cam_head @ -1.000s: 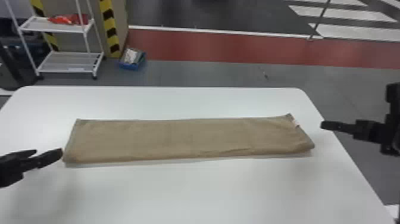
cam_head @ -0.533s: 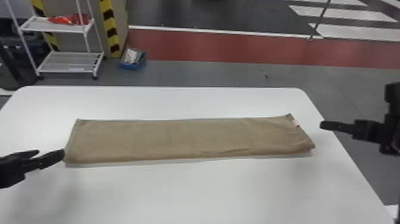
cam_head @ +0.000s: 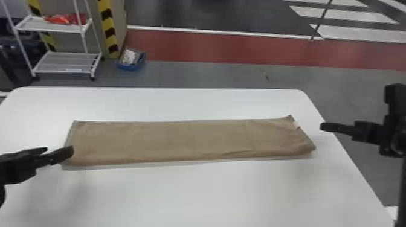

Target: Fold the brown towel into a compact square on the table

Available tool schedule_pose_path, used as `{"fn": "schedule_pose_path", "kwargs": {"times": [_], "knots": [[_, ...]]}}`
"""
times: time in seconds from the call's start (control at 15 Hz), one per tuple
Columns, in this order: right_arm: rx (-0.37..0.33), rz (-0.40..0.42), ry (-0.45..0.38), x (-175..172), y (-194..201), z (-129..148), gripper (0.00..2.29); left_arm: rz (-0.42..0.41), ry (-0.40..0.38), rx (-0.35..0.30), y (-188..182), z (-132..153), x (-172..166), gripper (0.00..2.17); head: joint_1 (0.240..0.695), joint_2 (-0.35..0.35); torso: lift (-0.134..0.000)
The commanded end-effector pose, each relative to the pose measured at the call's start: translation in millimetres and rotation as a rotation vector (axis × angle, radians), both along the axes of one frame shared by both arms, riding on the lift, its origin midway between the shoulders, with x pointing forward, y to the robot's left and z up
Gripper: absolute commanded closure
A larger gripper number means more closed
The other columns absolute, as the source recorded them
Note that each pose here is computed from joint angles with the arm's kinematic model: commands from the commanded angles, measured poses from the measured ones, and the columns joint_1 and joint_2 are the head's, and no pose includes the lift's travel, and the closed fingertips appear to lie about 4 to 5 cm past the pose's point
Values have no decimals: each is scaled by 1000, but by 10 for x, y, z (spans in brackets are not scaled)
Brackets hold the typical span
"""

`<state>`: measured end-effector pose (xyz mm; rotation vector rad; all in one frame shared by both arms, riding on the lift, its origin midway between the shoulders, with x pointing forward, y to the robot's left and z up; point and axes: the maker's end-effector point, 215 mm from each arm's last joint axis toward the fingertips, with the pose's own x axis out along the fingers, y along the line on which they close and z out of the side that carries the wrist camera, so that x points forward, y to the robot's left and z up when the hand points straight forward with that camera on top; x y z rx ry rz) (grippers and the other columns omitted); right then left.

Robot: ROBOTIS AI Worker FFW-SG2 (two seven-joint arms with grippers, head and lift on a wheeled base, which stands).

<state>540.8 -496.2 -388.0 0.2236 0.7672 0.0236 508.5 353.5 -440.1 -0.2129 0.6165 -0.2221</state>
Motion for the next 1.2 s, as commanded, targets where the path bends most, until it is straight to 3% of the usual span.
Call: {"fn": "schedule_pose_path", "kwargs": {"times": [0.0,0.53,0.73,0.87,1.13], "knots": [[2,-4,2,-22,-21,-19,181,-18,-13,-1,-155,70,152,194,695,-144,-124],[-6,-11,-2,-46,-117,-32,181,-40,48,-4,-325,-177,277,201,695,-180,-124],[-2,-11,1,-43,-112,-48,181,-69,49,-13,-418,-180,251,340,695,-191,-124],[-4,-10,2,-42,-114,-66,181,-104,53,-20,-487,-173,219,721,695,-196,-124],[-4,-13,1,-46,-133,-75,181,-173,52,-29,-603,-121,185,1831,695,-218,-124]]}}
